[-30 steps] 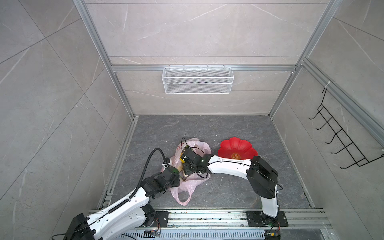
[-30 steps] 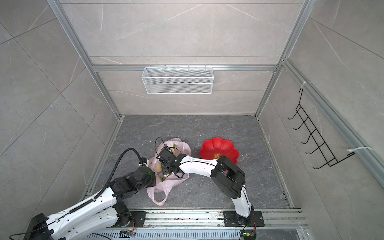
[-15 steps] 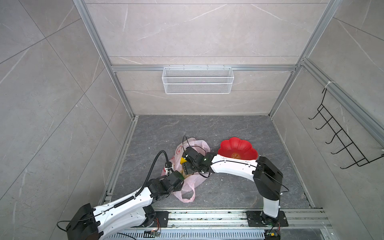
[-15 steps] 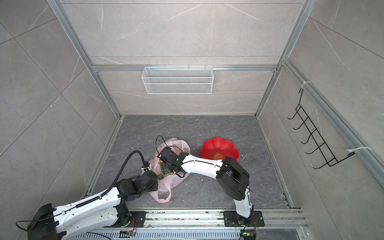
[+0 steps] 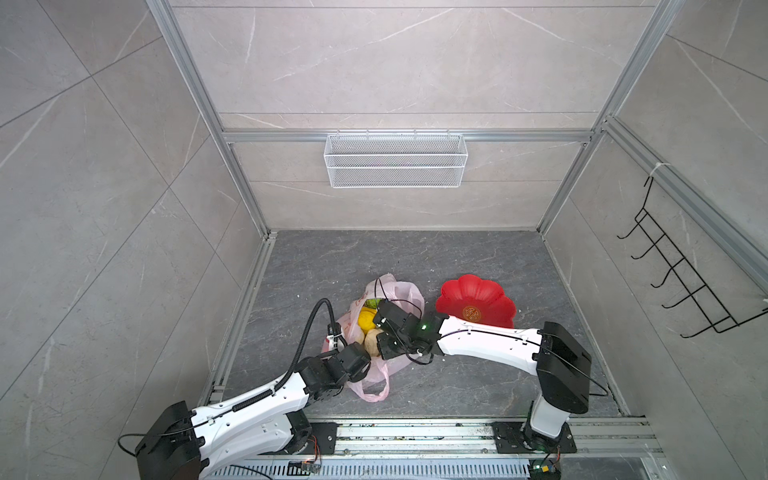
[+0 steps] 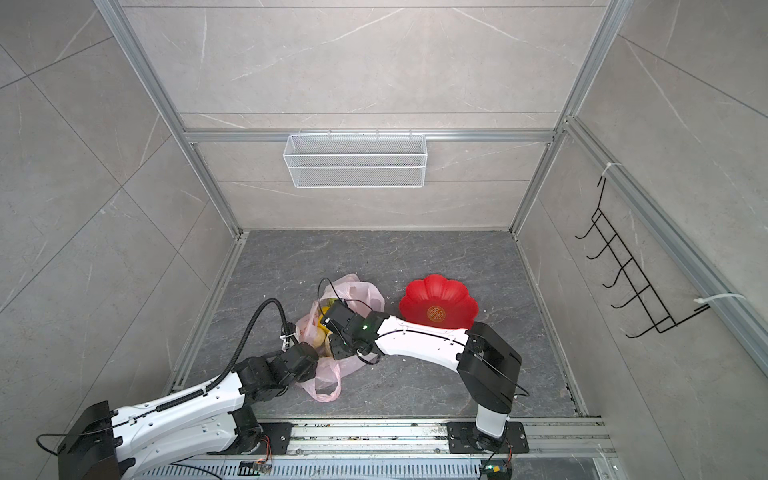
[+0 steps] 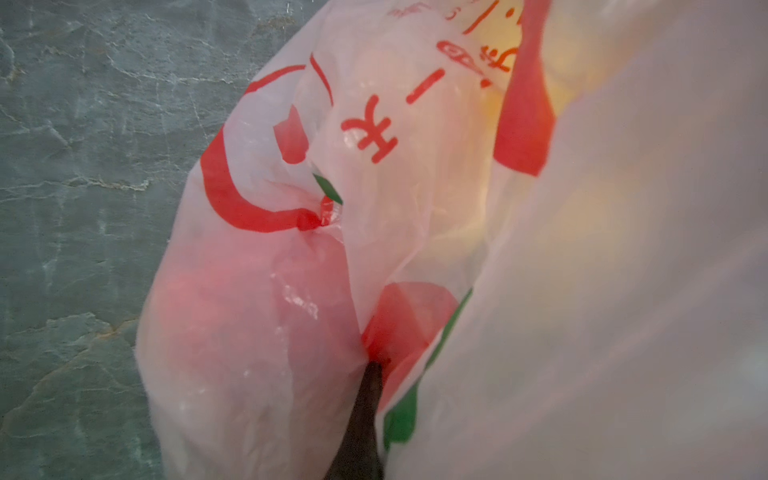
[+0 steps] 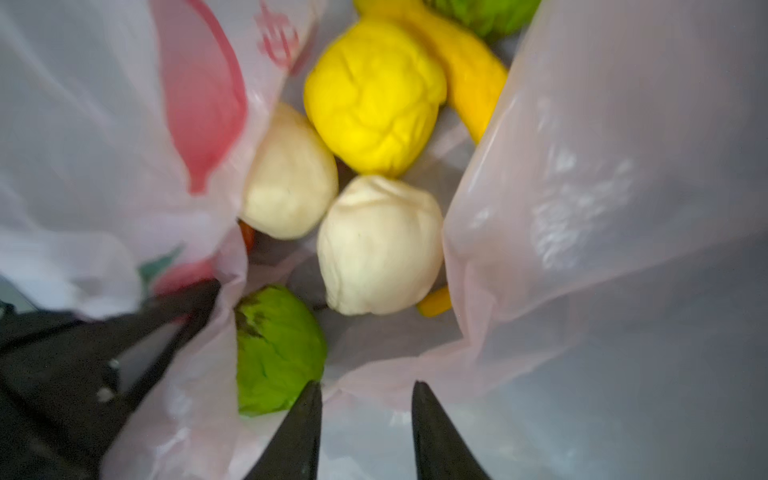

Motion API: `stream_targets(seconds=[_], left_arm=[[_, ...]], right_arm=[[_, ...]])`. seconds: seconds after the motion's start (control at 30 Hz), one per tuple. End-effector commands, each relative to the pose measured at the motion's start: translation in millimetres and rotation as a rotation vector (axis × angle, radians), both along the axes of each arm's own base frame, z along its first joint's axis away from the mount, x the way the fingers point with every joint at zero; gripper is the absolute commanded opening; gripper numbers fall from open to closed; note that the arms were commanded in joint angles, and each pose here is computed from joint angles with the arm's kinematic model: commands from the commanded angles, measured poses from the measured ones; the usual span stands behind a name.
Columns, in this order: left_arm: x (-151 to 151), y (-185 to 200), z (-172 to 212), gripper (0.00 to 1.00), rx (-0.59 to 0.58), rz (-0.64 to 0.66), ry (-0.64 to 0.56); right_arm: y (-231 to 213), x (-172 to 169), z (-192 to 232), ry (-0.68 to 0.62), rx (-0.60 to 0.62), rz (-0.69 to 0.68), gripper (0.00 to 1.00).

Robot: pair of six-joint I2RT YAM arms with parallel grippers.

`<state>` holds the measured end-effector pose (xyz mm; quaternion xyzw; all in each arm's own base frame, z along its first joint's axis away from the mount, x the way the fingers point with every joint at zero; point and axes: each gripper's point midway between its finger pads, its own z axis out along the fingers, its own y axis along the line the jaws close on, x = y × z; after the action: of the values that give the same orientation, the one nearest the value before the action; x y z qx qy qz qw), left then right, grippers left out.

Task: Take the fake fruits out of the plastic bag

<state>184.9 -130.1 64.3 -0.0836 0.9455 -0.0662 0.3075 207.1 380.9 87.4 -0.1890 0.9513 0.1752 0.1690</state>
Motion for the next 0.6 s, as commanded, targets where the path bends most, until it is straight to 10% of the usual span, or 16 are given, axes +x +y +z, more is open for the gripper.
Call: stream_targets(seconds=[0.0, 0.33, 0.57], left_arm=[[7.3, -4.9, 15.1, 0.0, -0.021, 0.021, -0.036], [-3.2, -9.4, -4.3, 0.0, -0.018, -0.013, 0.036], [-2.6, -1.4, -10.3, 0.0, 0.004, 0.013, 0.015]], right_arm=[[-18.0, -15.2, -17.4, 0.058, -0.029, -0.042, 0.39], [-59.4, -19.0, -43.3, 0.051, -0.201, -0.061, 0.38], [-52.7, -3.4, 29.7, -0.064, -0.106, -0.047, 0.39]])
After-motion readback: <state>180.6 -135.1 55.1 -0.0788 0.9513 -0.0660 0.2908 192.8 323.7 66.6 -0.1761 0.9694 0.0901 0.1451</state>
